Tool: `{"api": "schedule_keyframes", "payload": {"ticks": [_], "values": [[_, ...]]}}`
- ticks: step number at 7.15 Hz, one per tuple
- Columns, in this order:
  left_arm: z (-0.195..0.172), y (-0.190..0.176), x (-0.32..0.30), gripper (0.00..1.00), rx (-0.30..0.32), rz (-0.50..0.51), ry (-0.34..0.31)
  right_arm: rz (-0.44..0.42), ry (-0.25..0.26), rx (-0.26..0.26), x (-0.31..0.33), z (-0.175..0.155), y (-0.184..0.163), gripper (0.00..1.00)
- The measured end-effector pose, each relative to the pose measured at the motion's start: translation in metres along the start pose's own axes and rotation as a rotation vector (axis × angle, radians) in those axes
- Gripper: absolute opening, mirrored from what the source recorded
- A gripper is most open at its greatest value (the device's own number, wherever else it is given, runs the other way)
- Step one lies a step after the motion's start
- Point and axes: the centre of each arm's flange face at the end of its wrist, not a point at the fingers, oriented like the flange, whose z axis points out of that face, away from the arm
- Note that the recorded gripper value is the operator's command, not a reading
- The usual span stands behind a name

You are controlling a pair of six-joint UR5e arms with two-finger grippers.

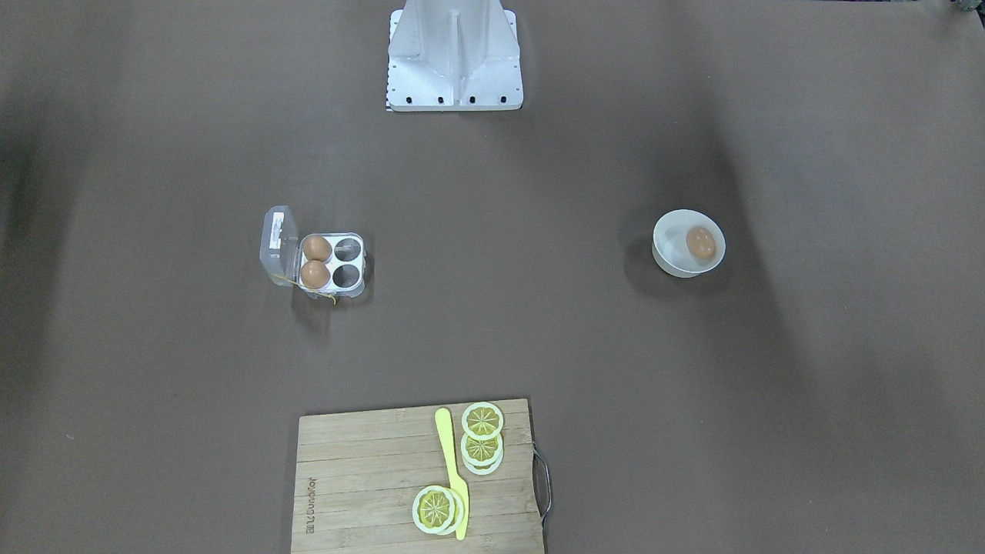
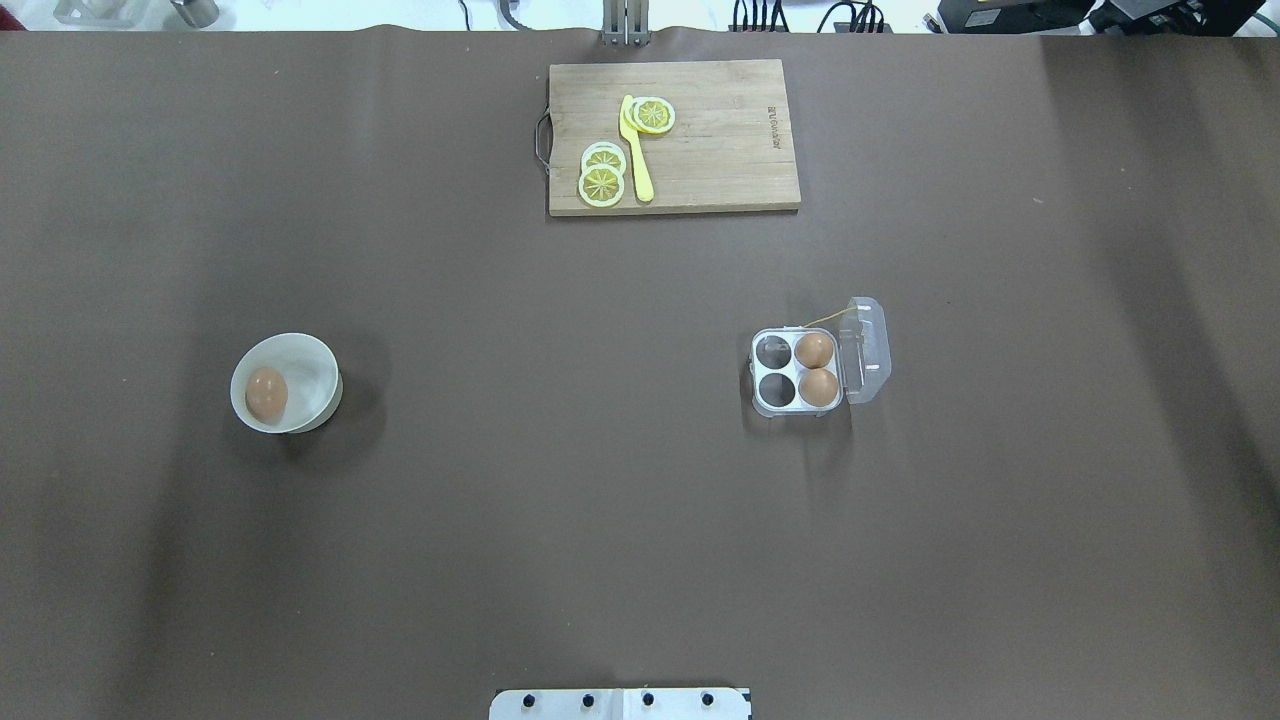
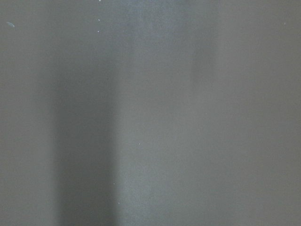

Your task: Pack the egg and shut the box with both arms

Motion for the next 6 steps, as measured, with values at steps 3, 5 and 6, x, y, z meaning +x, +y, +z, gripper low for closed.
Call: {"api": "schedule_keyframes", "payload": {"ticks": [3,5,6], "values": [[-0.001,-0.002,0.003,0.98,-0.006,-0.006,0.016,0.011,-0.003,-0.002,0.004,0.005,0.006,1.0],[-0.012,-0.018,0.018,0.98,-0.021,-0.035,0.068,0.022,-0.004,-0.006,0.006,0.007,0.009,1.0],[-0.02,-0.027,0.027,0.98,-0.014,-0.057,0.077,0.026,-0.006,-0.008,0.006,0.008,0.011,1.0]]}}
